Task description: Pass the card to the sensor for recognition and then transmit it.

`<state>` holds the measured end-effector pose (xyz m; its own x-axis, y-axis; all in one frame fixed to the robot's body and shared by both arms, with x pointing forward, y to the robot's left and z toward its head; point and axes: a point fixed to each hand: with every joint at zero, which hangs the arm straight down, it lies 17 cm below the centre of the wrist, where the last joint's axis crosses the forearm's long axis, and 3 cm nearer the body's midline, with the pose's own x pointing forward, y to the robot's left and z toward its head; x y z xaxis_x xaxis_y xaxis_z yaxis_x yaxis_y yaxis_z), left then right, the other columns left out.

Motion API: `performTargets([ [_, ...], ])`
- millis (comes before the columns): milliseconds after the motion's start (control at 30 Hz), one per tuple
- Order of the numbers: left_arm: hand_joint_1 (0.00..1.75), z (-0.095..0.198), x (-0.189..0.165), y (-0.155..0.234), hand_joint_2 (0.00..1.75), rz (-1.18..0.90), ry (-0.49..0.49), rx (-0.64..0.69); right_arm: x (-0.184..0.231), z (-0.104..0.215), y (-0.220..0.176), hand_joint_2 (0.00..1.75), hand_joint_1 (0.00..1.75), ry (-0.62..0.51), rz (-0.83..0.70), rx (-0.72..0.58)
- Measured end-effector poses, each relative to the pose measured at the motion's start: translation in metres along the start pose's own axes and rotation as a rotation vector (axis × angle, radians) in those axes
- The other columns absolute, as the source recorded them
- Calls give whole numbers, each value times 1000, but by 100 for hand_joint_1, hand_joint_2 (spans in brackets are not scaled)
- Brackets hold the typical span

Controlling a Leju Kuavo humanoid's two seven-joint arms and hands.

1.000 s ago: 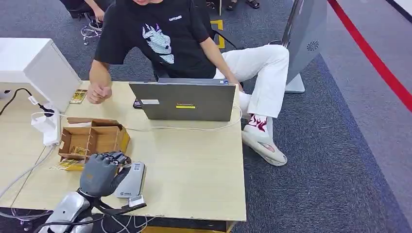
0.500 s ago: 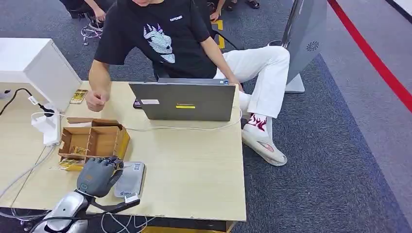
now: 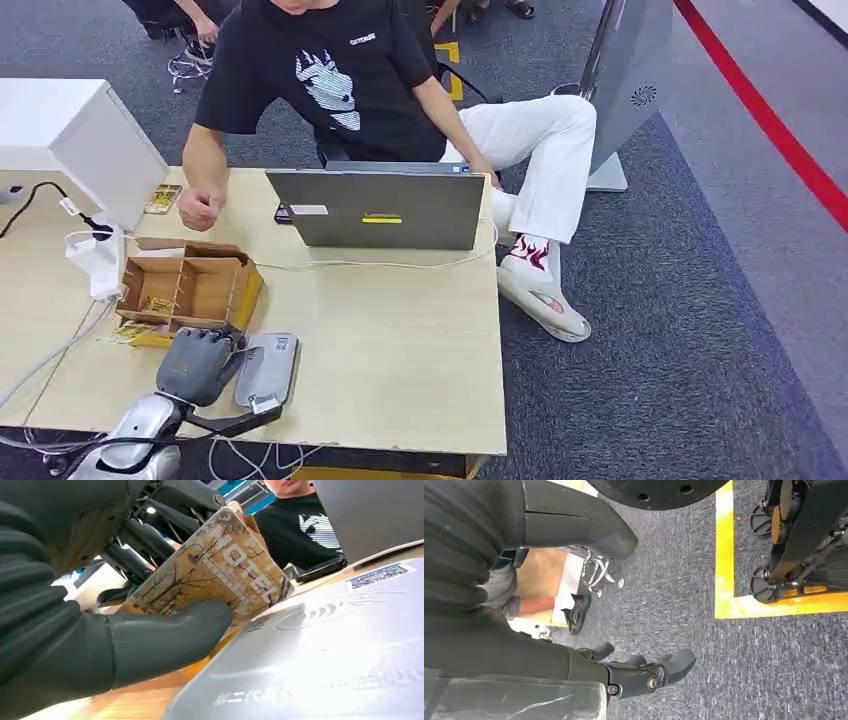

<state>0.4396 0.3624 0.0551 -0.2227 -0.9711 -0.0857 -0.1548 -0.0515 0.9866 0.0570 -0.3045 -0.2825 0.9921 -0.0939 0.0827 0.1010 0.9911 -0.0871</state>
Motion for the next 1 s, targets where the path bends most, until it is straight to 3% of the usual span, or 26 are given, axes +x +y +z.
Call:
performTargets([
  [367,175,-3,6,9,175,-1,-9,55,0,0,0,175,0,1,6,-2],
  [667,175,-21,11,62,175,-17,-34,217,-1,0,-1,175,0,2,16,-6],
  [1000,175,-26,14,84,175,-25,-48,272,-2,0,-2,175,0,3,15,-6],
])
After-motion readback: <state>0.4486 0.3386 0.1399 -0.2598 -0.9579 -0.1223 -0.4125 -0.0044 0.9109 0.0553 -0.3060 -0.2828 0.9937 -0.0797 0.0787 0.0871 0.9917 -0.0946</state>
